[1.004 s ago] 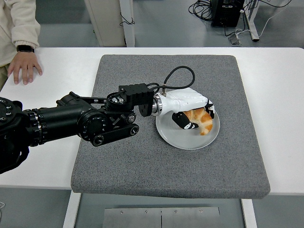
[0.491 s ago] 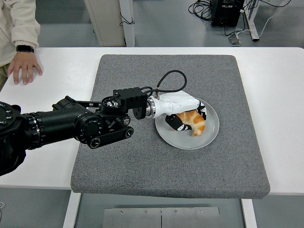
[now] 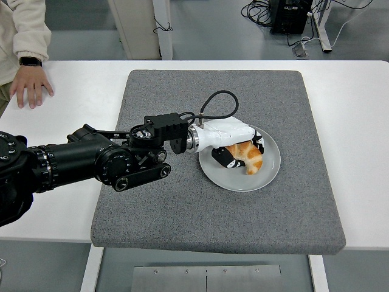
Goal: Place the bread on the plate
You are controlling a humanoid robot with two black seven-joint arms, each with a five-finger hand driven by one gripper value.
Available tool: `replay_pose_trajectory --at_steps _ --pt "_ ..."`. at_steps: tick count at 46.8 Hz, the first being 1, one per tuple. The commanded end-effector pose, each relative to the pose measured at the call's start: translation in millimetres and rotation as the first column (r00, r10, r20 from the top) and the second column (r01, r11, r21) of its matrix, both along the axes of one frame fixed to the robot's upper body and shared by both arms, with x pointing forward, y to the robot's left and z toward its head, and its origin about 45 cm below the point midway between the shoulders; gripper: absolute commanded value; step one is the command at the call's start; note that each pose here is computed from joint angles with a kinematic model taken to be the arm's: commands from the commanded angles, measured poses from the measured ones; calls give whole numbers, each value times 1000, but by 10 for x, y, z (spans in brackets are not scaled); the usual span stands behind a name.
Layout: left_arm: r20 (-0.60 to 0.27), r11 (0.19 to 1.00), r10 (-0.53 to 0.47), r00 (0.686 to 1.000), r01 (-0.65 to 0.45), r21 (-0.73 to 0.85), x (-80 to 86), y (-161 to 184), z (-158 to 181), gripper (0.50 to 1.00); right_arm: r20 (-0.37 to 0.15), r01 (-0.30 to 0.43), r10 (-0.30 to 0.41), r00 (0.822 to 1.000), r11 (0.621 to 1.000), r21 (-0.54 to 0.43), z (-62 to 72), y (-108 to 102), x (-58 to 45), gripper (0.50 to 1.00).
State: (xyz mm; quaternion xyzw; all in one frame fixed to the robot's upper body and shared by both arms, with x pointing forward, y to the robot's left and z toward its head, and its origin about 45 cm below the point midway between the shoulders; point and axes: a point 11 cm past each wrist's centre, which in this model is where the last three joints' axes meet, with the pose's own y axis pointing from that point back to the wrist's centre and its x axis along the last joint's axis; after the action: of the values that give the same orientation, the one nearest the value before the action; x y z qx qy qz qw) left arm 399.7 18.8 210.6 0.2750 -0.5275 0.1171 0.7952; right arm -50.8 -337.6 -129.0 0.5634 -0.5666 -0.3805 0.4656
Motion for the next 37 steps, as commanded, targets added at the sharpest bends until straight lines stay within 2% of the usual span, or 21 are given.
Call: replay_pose_trajectory --at_steps 1,8,9,10,11,15,20,23,25,37 --pt "-3 1000 2 1000 -2 2 -1 8 -16 500 0 0 0 1000 1000 0 0 -1 0 1000" --pt "-2 1000 7 1000 -7 3 6 10 -11 500 0 0 0 1000 1000 0 0 -1 0 1000" --pt "-4 1000 8 1000 -8 1 6 10 -11 585 0 0 0 1000 1000 0 0 -1 0 1000" --pt "-5 1000 9 1000 -9 0 7 10 -10 719 0 0 0 1000 1000 1 0 4 0 1000" --pt "-6 1000 10 1000 -10 2 10 18 -11 788 0 0 0 1000 1000 0 0 -1 0 1000" --pt "-8 1000 14 1000 -14 -4 19 14 6 855 0 0 0 1000 1000 0 0 -1 0 1000" --pt "2 1000 17 1000 -17 -13 61 33 87 875 0 -1 1 1000 1000 0 0 -1 -1 1000" --pt "15 1000 25 1000 -25 -14 112 87 163 939 0 0 0 1000 1000 0 0 -1 0 1000" --pt "14 999 34 999 -34 -17 137 144 188 961 0 0 0 1000 1000 0 0 -1 0 1000" --pt "-21 993 66 998 -67 -101 226 145 591 969 0 0 0 1000 1000 0 0 -1 0 1000"
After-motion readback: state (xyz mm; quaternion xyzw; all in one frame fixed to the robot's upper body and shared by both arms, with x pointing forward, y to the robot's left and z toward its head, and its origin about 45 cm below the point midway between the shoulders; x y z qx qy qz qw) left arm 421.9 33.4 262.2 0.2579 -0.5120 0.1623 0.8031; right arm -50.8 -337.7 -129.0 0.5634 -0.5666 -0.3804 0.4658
